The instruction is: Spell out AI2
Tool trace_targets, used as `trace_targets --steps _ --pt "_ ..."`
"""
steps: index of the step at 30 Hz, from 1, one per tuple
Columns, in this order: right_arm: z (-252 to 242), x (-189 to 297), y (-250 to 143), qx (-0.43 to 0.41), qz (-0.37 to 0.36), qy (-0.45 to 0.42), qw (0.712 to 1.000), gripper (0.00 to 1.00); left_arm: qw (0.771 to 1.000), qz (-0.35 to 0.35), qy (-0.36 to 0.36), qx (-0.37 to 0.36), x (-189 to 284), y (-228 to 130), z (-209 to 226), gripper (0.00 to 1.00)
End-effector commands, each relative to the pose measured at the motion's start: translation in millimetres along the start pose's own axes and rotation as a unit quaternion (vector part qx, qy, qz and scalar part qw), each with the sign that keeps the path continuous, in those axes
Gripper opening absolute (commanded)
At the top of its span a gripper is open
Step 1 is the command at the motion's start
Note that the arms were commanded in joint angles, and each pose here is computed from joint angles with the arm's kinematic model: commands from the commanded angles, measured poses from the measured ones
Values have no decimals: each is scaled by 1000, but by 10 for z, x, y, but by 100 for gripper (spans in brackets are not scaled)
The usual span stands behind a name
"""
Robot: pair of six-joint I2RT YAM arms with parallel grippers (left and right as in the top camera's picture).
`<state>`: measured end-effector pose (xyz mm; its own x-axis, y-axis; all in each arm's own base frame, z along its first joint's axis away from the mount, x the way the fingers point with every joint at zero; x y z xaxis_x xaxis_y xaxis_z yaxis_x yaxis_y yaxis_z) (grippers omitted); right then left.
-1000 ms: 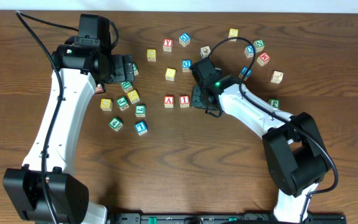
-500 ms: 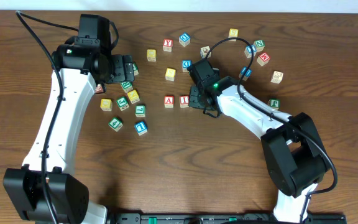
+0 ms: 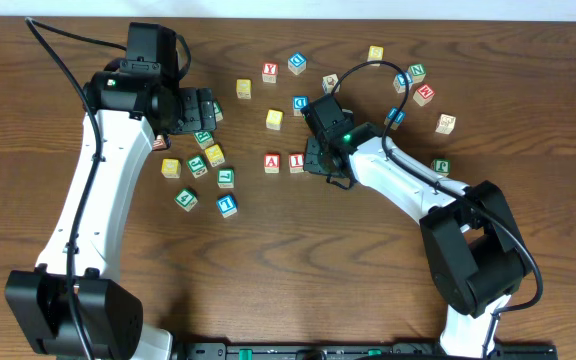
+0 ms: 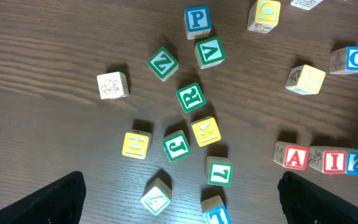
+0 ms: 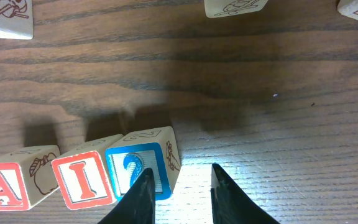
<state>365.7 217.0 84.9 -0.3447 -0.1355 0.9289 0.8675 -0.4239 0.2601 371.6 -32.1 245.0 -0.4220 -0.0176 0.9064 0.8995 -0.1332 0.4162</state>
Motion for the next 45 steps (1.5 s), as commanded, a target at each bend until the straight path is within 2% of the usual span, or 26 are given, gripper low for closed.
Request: trace_targets --steps 1,6,13,17,23,29,30,31,32,34,35,37,41,45 --pt "-13 -26 -46 -4 6 -2 1000 24 1000 -14 8 0 86 49 41 97" --pt "39 10 33 -8 -3 14 1000 22 1000 -14 8 0 86 49 41 98" --pt "67 331 379 -25 -33 65 997 23 1000 -14 8 0 86 49 41 98" --pt "-33 378 500 -40 -38 63 996 24 1000 -14 7 1 86 50 39 98" --pt "-198 289 533 -52 -34 47 997 22 998 -13 -68 1 95 40 -128 98" --pt "-160 295 570 -23 -42 59 997 23 990 -5 -138 1 127 7 -284 99" --pt "-161 295 570 -20 -40 61 997 24 990 -5 -139 1 127 7 -285 76" --pt "-166 295 575 -20 -36 64 997 24 990 -2 -138 1 114 -5 -286 41" --pt "-172 295 581 -21 -33 66 997 24 990 2 -141 2 95 -24 -293 25" --pt "-191 296 605 -24 -31 69 997 25 989 10 -143 31 17 -55 -314 12" --pt "-205 295 619 -26 -32 68 997 25 988 16 -143 48 -43 -73 -335 8" --pt "-224 295 636 -29 -32 67 997 26 987 25 -146 70 -191 -118 -403 8" --pt "-227 294 630 -29 -30 67 997 26 985 40 -150 70 -437 -220 -537 8" --pt "-231 294 626 -24 -29 66 997 26 985 47 -151 67 -475 -245 -568 8"
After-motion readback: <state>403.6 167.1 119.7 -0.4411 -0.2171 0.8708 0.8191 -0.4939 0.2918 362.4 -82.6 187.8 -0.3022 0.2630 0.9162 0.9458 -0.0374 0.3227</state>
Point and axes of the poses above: each gripper's point midway between its finger pads, its own x axis back along the fingers, its own z axis along the line the jaws close on, y = z × x, the point moved 6 cm from there along x, back along the fingers, and after that the axes turned 15 degrees about -x, right-handed, at the moved point
